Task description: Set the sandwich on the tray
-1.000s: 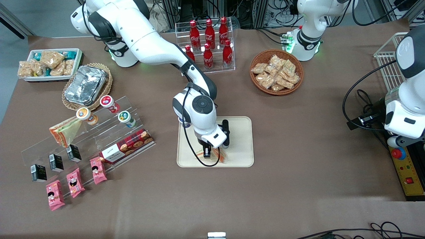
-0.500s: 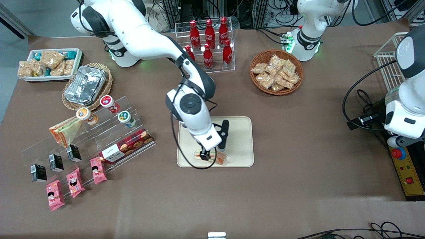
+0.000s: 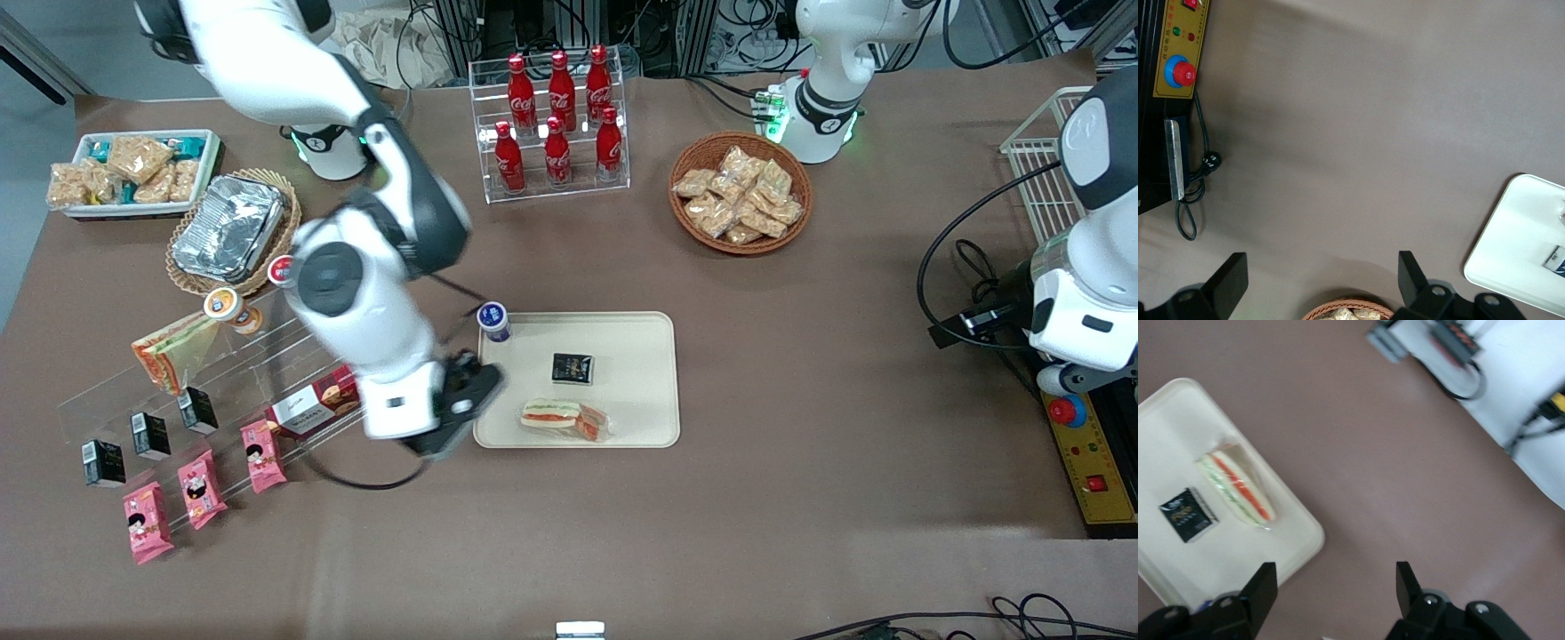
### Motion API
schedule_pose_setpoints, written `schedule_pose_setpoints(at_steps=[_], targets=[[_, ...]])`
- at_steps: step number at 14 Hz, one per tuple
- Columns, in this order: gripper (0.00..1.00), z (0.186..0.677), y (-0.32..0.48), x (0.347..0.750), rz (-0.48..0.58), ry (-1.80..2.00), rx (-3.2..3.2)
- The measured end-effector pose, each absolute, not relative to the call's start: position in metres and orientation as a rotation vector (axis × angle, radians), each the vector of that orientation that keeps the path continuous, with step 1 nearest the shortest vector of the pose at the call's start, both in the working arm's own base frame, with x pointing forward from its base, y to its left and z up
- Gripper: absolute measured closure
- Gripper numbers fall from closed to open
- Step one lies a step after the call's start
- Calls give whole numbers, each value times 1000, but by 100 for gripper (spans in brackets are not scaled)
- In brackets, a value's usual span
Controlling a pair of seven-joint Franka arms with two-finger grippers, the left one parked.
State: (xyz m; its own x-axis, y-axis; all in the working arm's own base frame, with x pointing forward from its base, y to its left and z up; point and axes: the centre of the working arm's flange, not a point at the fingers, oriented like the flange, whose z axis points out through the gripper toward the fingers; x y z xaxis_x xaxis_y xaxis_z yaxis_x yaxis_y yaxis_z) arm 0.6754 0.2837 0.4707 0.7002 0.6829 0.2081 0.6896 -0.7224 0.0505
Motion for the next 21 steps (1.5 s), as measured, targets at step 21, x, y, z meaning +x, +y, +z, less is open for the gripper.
schedule_pose_setpoints(at_steps=[21], targets=[[2,593,-62,636,-7,126,-3053]])
